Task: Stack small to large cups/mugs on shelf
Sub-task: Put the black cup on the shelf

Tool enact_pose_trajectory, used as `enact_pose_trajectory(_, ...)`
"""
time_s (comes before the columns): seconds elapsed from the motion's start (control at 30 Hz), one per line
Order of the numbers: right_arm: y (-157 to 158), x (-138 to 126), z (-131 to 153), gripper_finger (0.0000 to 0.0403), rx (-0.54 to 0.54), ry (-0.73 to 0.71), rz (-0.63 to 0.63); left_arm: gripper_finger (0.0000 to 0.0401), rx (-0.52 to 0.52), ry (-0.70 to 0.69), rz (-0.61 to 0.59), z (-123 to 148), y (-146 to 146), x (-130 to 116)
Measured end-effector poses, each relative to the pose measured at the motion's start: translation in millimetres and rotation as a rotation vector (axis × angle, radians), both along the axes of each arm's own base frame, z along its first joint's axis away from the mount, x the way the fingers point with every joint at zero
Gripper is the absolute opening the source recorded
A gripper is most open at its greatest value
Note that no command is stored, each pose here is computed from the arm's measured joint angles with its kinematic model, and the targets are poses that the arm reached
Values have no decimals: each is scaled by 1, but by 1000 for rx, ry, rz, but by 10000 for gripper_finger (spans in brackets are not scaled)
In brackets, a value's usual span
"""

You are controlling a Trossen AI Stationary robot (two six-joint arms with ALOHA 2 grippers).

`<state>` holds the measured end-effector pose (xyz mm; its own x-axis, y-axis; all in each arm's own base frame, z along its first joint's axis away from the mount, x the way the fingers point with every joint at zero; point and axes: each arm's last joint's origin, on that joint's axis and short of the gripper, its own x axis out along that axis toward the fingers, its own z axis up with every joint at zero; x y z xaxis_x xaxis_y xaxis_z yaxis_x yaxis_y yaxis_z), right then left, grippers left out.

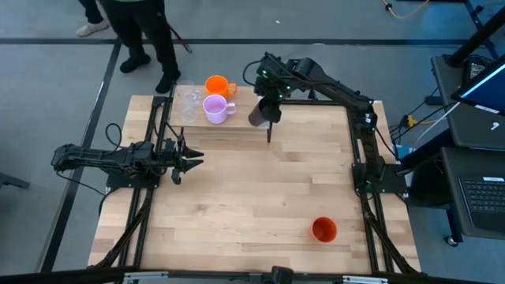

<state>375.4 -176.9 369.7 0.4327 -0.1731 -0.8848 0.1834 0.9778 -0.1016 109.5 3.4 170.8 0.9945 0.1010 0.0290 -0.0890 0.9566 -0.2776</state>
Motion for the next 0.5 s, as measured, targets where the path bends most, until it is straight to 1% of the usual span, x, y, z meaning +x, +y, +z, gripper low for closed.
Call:
enact_pose_trajectory(0.17,-1,0,0,13,-4,-7,-3,128,0,0,0,0,0,0)
enact_pose_trajectory(0.4,-10,-2,0,11,-10,-15,-24,128,0,0,0,0,0,0)
enact_pose_trajectory(0.5,-13,-3,0,19,-10,-15,-33,128,0,0,0,0,0,0)
